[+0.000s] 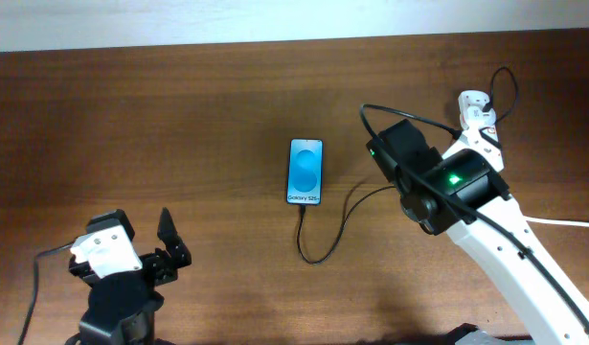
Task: Plug charger to phone and switch on socket
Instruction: 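Open the left gripper off the phone and retract the left arm, then move the right gripper to the power strip's red switch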
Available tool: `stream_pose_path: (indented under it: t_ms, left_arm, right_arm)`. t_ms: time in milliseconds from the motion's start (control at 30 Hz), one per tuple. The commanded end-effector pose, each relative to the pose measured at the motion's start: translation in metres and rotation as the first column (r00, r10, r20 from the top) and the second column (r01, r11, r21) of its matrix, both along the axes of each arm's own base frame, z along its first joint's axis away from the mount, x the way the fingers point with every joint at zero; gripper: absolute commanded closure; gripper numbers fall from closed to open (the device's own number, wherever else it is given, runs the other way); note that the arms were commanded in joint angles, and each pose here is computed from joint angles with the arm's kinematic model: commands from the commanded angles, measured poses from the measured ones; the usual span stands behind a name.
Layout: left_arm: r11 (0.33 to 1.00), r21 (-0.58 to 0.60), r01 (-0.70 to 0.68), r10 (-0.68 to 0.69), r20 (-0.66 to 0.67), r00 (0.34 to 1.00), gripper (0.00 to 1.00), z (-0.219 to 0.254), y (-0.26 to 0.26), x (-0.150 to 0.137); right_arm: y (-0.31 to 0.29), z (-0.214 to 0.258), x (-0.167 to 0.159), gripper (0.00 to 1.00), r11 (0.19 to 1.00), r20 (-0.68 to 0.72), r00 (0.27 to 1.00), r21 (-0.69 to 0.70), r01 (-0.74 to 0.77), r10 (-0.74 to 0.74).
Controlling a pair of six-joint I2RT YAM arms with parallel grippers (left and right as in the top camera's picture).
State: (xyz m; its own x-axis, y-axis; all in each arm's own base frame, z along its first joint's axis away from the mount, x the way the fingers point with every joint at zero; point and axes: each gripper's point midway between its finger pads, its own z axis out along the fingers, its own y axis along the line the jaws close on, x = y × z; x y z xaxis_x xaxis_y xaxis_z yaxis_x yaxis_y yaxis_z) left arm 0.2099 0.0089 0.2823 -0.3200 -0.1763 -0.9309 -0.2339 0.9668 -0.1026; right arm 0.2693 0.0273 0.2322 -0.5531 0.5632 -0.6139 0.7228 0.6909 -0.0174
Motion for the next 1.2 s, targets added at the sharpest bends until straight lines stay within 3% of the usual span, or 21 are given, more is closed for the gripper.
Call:
stream_pose_path:
  t_ms: [0,267,367,500,700,900,1167]
  left_arm:
    - [0.998,-0.024,0.049,-0.049,0.019,0.999,0.01,-0.023,-0.010,0.004]
    - [0.986,-0.111,0.127,-0.100,0.224,0.969,0.01,-0.024,-0.012,-0.018]
    - [0.976,-0.085,0.201,-0.173,0.260,0.950,0.01,-0.022,-0.018,-0.028]
    - [0.975,-0.080,0.206,-0.182,0.237,0.954,0.01,-0.040,-0.023,-0.019]
    - [0.974,-0.041,0.221,-0.196,0.331,0.923,0.01,-0.056,-0.037,0.009]
    - [0.955,-0.040,0.294,-0.269,0.299,0.916,0.01,-0.101,-0.056,0.023]
    - [0.975,-0.024,0.221,-0.209,0.248,0.946,0.01,-0.126,-0.045,0.027]
  right_arm:
    - [-0.003,-0.003,-0.001,0.01,1.000,-0.007,1.000,0.008,0.021,-0.021]
    - [-0.002,-0.005,-0.004,0.01,1.000,-0.023,1.000,0.017,0.018,-0.018]
    - [0.000,-0.006,-0.004,0.01,1.000,-0.029,0.999,0.026,0.013,-0.013]
    - [-0.001,-0.006,-0.006,0.01,1.000,-0.051,0.999,0.009,-0.013,0.014]
    - [-0.005,-0.005,-0.013,0.01,1.000,-0.070,0.997,0.000,-0.013,0.013]
    - [-0.006,0.003,-0.018,0.01,1.000,-0.040,0.999,0.024,-0.015,0.016]
    - [-0.007,0.006,-0.024,0.01,0.999,-0.040,0.999,0.036,-0.013,0.015]
